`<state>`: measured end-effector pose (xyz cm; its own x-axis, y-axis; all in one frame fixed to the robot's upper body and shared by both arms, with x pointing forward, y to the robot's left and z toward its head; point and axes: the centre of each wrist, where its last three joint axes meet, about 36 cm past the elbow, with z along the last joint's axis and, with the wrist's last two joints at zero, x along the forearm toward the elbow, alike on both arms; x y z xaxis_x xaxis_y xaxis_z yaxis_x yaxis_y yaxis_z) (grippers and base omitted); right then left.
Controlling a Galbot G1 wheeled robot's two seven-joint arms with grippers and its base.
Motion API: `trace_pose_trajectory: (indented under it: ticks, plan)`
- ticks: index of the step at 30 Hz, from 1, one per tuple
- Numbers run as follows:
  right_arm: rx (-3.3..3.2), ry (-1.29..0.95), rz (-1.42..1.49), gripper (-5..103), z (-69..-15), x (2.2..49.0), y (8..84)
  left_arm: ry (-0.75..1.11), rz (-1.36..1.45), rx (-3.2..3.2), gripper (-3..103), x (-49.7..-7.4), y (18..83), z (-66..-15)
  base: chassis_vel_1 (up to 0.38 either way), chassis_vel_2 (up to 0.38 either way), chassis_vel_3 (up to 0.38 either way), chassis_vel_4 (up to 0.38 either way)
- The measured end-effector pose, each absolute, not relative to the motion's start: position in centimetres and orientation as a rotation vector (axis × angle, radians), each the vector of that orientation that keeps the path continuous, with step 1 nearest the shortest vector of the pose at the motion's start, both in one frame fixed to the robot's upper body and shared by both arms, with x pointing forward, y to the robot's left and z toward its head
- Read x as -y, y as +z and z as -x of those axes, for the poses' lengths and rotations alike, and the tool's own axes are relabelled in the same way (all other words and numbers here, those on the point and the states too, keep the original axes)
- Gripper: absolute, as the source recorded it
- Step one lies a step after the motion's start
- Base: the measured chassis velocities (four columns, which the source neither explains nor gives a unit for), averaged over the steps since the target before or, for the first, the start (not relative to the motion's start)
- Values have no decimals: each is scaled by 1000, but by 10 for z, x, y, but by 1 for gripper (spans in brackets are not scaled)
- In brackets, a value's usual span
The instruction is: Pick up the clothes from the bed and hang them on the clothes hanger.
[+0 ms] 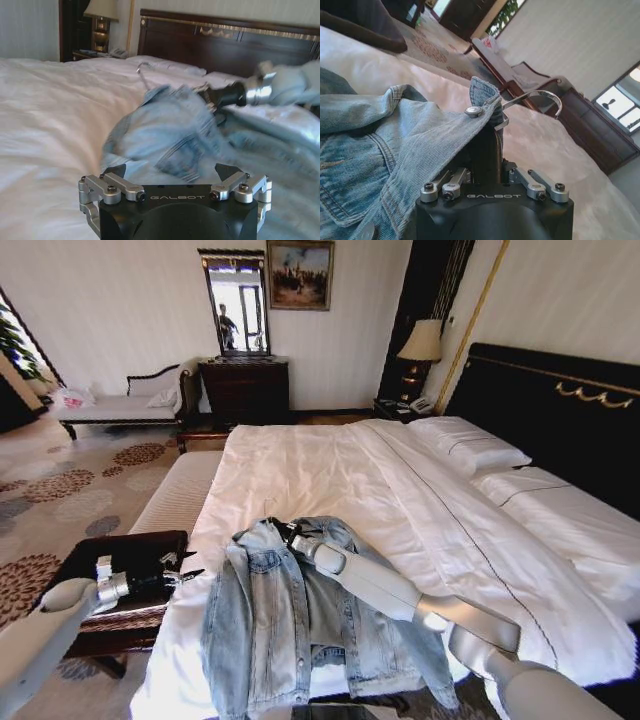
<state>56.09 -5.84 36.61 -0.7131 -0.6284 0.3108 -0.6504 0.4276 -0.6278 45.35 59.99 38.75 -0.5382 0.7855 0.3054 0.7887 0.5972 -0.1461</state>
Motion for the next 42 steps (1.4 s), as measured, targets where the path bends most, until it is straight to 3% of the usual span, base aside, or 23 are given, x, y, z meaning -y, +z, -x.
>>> trace_pose_trajectory:
  ticks: [9, 22, 32, 42]
  plan:
    - [2638, 1180, -1185, 28, -561, 57, 366, -62, 1258, 2527, 100, -598, 381, -501, 0, 0, 0, 0]
    - [2643, 1187, -1161, 28, -570, 64, 366, -61, 1400, 2499, 100, -509, 374, -621, 0, 0, 0, 0]
    - [2653, 1179, -1145, 28, -571, 67, 366, 45, 1511, 2355, 100, -456, 369, -649, 0, 0, 0, 0]
    - [2663, 1152, -1147, 28, -568, 65, 365, 57, 1512, 2289, 100, -431, 365, -668, 0, 0, 0, 0]
